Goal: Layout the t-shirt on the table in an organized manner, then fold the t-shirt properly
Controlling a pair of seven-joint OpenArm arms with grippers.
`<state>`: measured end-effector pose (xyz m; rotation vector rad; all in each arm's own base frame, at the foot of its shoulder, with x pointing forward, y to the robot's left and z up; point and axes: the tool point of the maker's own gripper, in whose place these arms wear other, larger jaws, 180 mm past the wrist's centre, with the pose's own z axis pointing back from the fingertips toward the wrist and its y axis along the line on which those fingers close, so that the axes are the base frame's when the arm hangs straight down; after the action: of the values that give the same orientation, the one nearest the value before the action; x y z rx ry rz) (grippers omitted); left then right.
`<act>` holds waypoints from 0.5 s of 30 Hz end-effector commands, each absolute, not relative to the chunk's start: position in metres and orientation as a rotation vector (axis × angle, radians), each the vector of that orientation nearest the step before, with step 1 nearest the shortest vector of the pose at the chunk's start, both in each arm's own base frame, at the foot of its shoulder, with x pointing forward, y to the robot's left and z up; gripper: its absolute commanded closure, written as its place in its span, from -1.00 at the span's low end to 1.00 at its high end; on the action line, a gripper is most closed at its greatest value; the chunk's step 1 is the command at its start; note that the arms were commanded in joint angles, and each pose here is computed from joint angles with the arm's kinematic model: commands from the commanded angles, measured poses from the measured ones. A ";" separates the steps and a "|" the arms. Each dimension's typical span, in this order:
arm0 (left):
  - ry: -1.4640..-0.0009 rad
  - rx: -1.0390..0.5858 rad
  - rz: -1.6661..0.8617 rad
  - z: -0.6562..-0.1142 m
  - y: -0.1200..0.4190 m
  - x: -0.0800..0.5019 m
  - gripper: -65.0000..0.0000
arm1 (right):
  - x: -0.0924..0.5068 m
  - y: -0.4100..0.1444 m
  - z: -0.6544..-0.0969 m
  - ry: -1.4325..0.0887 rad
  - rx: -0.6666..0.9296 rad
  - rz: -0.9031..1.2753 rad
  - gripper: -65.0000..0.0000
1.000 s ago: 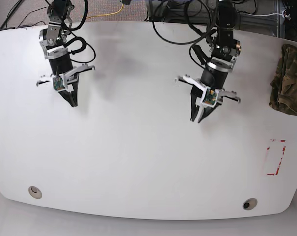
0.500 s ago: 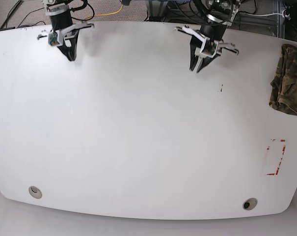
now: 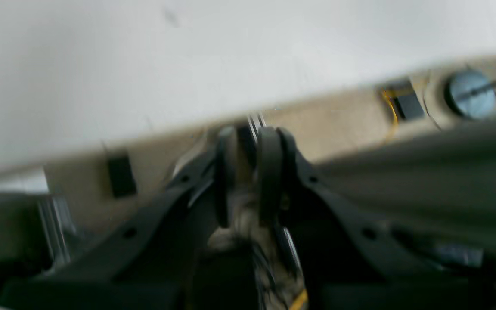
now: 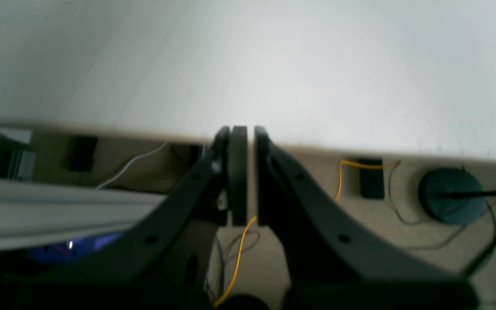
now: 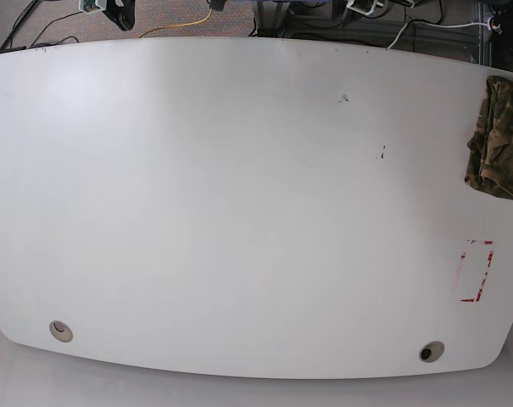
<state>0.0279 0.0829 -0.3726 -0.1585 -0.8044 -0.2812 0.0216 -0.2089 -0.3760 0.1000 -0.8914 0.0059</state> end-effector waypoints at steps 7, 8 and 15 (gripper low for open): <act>-0.628 -0.177 -0.263 -0.389 0.084 -0.030 0.78 | -0.067 -0.194 -0.412 -0.650 0.172 -0.064 0.94; -0.589 -0.173 -0.268 -0.397 0.087 -0.038 0.78 | -0.079 -0.195 -0.421 -0.615 0.174 -0.079 0.94; -0.479 -0.144 -0.265 -0.451 0.107 -0.055 0.79 | -0.119 -0.194 -0.480 -0.475 0.196 -0.152 0.95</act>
<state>-0.0515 0.1056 -0.4437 -0.1410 -0.4742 -0.2857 -0.1135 -0.1874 -0.4764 0.1907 -0.4632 -0.1239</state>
